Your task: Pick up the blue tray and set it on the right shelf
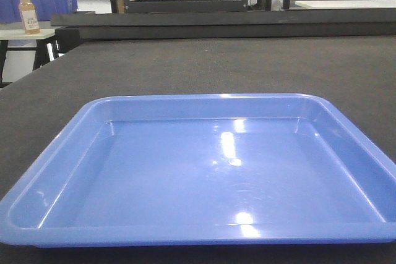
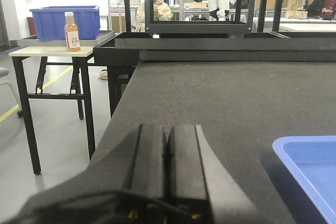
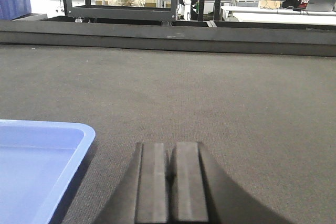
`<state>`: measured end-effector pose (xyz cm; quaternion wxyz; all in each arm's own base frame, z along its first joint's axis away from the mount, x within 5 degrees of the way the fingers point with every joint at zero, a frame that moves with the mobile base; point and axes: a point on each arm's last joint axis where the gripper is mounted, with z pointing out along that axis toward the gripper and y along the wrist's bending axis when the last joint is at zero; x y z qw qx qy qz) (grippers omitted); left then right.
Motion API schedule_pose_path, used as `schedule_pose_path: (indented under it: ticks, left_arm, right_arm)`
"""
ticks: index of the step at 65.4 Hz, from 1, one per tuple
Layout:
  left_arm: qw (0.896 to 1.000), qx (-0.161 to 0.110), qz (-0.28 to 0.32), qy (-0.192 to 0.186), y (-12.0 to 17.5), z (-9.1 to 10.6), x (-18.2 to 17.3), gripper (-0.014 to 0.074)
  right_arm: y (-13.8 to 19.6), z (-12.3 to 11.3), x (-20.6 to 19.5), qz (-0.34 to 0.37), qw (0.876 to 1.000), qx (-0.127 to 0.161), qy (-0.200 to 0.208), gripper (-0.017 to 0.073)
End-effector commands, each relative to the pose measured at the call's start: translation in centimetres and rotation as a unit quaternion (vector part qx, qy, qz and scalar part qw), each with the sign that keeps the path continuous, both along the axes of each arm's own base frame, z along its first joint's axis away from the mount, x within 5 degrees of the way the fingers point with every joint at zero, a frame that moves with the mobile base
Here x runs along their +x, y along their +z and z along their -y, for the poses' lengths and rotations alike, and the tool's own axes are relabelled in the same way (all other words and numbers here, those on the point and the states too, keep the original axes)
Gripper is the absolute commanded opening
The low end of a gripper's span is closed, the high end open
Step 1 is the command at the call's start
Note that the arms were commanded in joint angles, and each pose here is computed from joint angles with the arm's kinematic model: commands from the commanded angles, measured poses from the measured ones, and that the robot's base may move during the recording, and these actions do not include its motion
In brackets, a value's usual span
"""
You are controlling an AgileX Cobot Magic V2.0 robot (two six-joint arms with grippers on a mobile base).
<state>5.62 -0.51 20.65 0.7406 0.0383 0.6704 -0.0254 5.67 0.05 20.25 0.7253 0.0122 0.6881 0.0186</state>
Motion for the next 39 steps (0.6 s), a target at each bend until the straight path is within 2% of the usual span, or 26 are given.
schedule_pose_path:
  ticks: [1,11,19,23,28,34,39]
  left_arm:
    - [0.999,-0.004,0.037,0.002,-0.1,0.0,-0.1,-0.0048]
    - [0.999,-0.004,0.037,0.002,-0.1,0.0,-0.1,-0.0048]
    - [0.999,-0.002,0.052,0.003,0.4,-0.1,-0.2,-0.0048]
    - [0.995,-0.006,0.096,0.004,1.8,-0.1,-0.5,-0.0048]
    - [0.993,-0.009,0.122,0.004,4.1,-0.1,-0.9,-0.0048]
    - [0.993,-0.008,0.119,0.002,7.1,-0.2,-1.4,-0.0048]
    - [0.995,-0.004,0.098,0.001,9.6,-0.1,-1.4,-0.0048]
  right_arm:
    - [1.7,0.0,-0.4,0.064,0.998,-0.002,-0.001,0.0037]
    - [1.7,0.0,-0.4,0.067,0.998,-0.001,-0.001,0.0037]
    - [2.6,0.1,-0.6,0.114,0.993,0.009,-0.002,0.0037]
    - [3.8,0.1,-0.9,0.135,0.991,0.010,-0.003,0.0037]
    - [6.1,0.0,-1.6,0.122,0.992,0.010,0.000,0.0037]
    - [9.1,0.0,-2.5,0.092,0.996,0.009,0.004,0.0037]
    - [11.5,-0.1,-2.7,0.033,0.999,0.007,0.007,0.0037]
